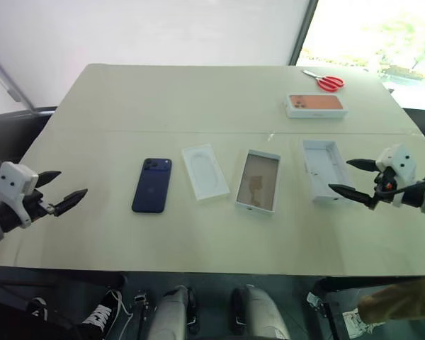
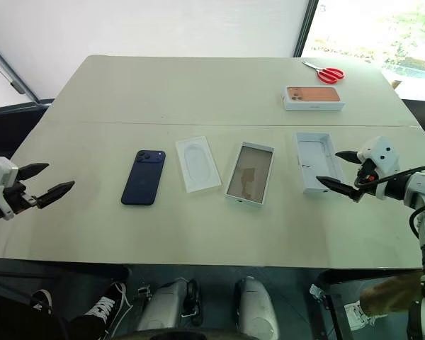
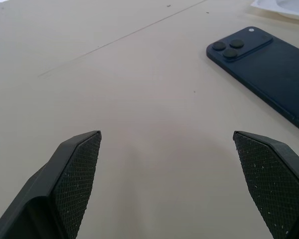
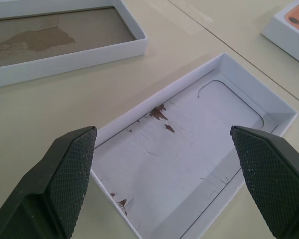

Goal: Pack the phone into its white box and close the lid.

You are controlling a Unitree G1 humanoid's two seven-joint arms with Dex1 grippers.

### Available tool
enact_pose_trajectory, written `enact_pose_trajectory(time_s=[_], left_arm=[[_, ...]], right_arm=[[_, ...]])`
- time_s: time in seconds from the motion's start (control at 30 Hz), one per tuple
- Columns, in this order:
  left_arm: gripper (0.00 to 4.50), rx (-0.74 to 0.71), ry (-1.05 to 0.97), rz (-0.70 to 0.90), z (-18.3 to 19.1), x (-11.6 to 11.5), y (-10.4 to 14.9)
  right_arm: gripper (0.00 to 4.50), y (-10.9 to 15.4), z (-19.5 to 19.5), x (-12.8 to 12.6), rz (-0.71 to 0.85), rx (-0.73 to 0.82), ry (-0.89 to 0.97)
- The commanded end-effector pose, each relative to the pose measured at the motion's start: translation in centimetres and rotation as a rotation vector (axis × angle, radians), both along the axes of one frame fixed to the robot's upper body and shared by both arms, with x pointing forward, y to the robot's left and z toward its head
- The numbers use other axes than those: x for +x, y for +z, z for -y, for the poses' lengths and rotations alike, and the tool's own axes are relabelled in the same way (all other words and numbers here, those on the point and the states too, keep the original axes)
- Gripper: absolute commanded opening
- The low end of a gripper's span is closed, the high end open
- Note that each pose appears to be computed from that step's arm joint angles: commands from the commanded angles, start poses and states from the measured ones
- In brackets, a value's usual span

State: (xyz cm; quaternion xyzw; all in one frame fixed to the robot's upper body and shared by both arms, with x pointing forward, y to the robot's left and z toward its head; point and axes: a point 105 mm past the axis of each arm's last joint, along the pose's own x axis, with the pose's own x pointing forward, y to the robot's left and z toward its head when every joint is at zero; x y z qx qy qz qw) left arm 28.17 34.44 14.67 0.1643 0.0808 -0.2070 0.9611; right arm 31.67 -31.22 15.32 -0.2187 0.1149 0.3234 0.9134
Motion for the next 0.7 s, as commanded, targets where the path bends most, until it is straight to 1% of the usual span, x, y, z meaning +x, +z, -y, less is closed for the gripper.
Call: enact_pose_trajectory(time_s=[0.03,0.1,0.33,0.53,0.7], left_arm=[[4.45,0.016,0.009,0.053,-0.3,-0.1,1.5],[4.45,0.017,0.019,0.078,-0.2,0.2,1.8],[4.45,-0.004,0.023,0.080,0.2,0.6,1.9],[4.45,-0.094,0.015,0.074,2.4,1.2,1.8],[4.45,-0.113,-0.019,0.059,4.2,1.2,1.4]], right_arm=[[4.49,1.2,-0.4,0.3,0.047,-0.009,0.015],[4.49,1.1,-0.4,0.4,0.047,-0.011,0.017],[4.49,1.1,-0.5,0.8,0.051,-0.010,0.017],[4.49,1.5,-1.3,1.5,0.068,-0.027,0.042],[4.49,2.1,-1.8,1.9,0.092,-0.035,0.058]])
